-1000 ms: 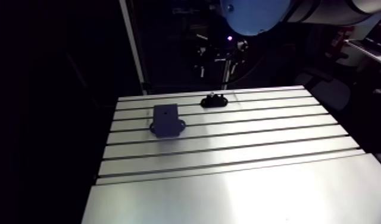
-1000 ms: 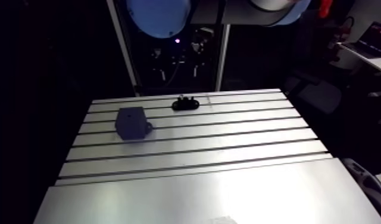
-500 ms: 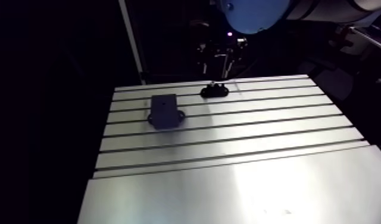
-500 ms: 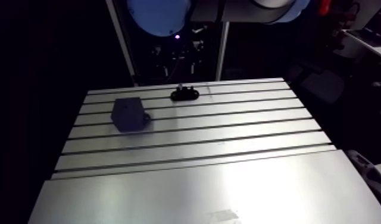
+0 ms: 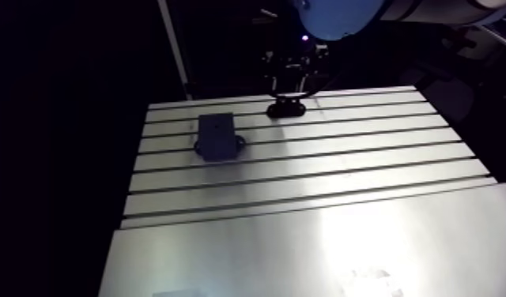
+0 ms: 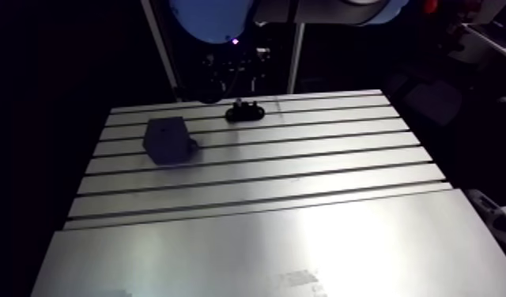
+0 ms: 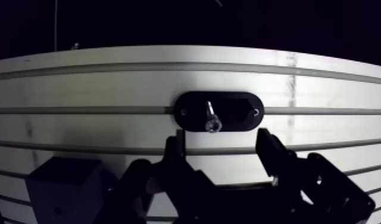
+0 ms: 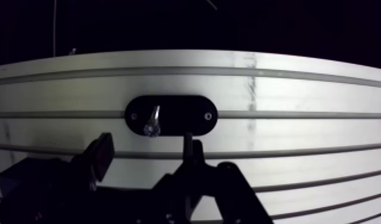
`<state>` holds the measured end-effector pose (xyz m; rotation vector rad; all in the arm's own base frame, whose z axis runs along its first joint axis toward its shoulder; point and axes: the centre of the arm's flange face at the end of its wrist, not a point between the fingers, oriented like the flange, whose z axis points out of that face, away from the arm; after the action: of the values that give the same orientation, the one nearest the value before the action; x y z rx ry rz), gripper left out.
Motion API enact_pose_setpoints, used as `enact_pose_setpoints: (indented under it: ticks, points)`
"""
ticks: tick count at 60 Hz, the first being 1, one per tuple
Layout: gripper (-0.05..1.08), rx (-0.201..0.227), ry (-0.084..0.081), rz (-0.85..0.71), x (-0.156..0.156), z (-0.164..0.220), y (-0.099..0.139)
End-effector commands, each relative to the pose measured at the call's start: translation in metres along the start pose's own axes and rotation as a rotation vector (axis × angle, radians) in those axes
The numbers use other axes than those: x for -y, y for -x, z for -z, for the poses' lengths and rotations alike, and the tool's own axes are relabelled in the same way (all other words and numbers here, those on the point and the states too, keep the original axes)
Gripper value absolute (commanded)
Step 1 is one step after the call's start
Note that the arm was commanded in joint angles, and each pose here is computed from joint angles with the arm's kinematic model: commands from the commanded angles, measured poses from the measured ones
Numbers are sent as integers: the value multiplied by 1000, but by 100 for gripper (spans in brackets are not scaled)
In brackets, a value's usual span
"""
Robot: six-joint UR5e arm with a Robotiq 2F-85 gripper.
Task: Pick up the M10 bolt and insert it into the hole until fully seated.
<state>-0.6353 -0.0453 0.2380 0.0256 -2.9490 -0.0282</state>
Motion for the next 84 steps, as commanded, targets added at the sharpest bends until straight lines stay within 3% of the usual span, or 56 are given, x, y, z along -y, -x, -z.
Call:
enact_pose_setpoints:
  ticks: [1,26,84]
  points:
    - [34,13,-2,-4,0,-11,-1]
    - [37,36,-2,-8,-2,-26,1]
    - [45,43,-6,-8,-2,-37,1]
